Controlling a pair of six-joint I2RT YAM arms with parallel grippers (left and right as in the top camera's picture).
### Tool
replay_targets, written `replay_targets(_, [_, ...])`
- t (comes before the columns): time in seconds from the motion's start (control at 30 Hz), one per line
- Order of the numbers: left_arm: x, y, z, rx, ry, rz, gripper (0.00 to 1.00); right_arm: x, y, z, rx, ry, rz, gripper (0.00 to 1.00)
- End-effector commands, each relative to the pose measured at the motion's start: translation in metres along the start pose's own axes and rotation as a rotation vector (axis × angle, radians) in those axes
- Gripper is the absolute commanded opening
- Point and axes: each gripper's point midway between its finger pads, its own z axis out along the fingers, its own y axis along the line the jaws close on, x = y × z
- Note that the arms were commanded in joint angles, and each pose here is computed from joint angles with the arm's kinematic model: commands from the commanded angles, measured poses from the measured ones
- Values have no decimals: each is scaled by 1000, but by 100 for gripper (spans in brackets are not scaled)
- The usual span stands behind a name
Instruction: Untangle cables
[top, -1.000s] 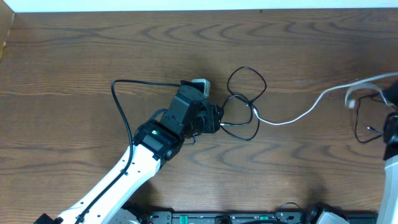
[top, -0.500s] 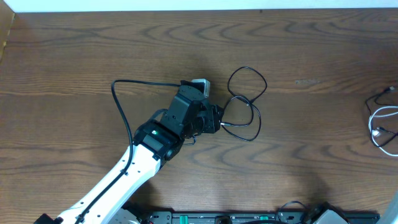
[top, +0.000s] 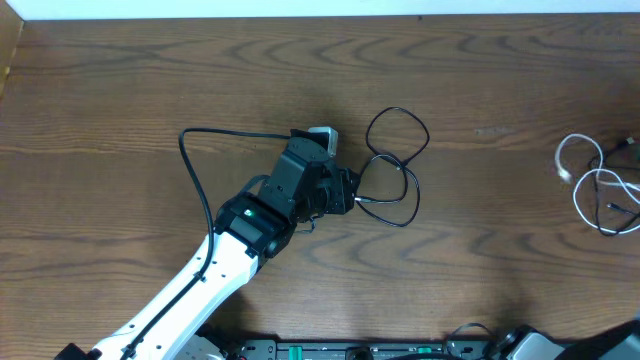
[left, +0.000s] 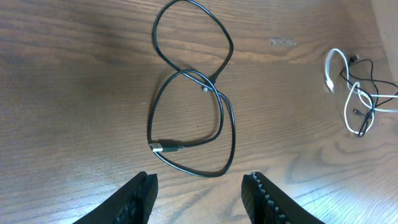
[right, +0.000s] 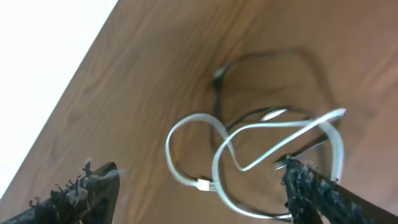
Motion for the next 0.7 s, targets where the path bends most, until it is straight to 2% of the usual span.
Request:
replay_targets(0.0, [-2,2,1,-16,-8,17,49,30,45,6,-247,169,-23,80])
replay_targets(0.13, [-1,4,1,-19,-5,17,49,72,80,9,-406,330,-96,78])
replay_targets(0.27, [4,10,2,-45,7,14,49,125,109,12,-492,467,-275,80])
replay_targets(0.3, [5,14,2,-66,8,12,49,139,116,12,-511,494,-332,80])
replay_targets(0.33, [8,26,1,-128,12,10,49,169,130,11,-558,551,-453,80])
replay_targets(0.43, [13,47,-3,-234,19,9,49,216,150,5,-632,632,-622,82])
replay_targets(0.53, [17,62,-7,-311,27,12,49,259,164,0,-692,699,-753,84])
replay_targets(0.67, [23,71,-11,-357,50,14,49,305,169,4,-673,761,-872,84])
